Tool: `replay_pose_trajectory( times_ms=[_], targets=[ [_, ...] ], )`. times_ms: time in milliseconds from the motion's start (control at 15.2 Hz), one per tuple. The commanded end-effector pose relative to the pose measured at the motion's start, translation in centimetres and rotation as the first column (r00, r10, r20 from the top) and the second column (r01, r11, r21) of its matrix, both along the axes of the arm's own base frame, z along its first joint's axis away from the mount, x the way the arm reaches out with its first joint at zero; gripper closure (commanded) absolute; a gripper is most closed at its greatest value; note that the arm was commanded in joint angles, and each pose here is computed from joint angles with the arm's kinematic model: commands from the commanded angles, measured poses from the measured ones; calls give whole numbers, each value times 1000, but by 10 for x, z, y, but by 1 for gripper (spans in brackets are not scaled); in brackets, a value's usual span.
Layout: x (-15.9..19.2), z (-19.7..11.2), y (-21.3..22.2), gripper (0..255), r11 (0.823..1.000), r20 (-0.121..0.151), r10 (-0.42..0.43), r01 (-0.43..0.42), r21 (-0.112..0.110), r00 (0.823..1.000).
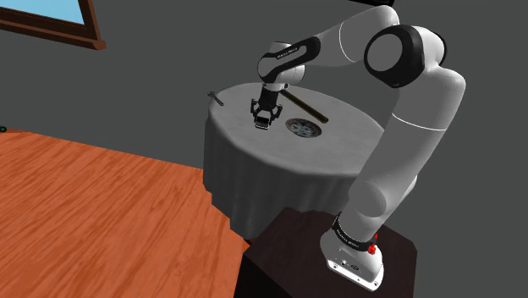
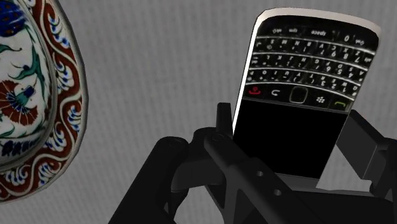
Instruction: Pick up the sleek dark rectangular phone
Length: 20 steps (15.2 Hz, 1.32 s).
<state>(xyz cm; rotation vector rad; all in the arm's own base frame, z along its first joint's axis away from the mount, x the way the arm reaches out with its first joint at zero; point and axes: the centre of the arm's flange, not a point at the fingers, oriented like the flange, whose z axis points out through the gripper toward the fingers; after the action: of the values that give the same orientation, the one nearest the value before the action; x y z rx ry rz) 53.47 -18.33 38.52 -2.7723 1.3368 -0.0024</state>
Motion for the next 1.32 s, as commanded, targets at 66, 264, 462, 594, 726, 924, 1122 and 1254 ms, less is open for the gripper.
replay_pose_trajectory(
  times_ms=[66, 264, 462, 594, 726, 924, 1122, 1254],
  targets=[
    [0, -1, 0, 255, 1000, -1, 0, 0, 0, 1000],
    [0, -1, 0, 255, 1000, -1, 0, 0, 0, 1000],
    [1, 4, 0, 255, 1000, -1, 0, 0, 0, 1000],
    [1, 14, 0, 255, 1000, -1, 0, 0, 0, 1000],
    [1, 25, 0, 255, 1000, -1, 0, 0, 0, 1000],
    [1, 41, 0, 255, 1000, -1, 0, 0, 0, 1000],
    [1, 57, 0, 255, 1000, -1, 0, 0, 0, 1000],
    [1, 67, 0, 255, 1000, -1, 0, 0, 0, 1000]
  ],
)
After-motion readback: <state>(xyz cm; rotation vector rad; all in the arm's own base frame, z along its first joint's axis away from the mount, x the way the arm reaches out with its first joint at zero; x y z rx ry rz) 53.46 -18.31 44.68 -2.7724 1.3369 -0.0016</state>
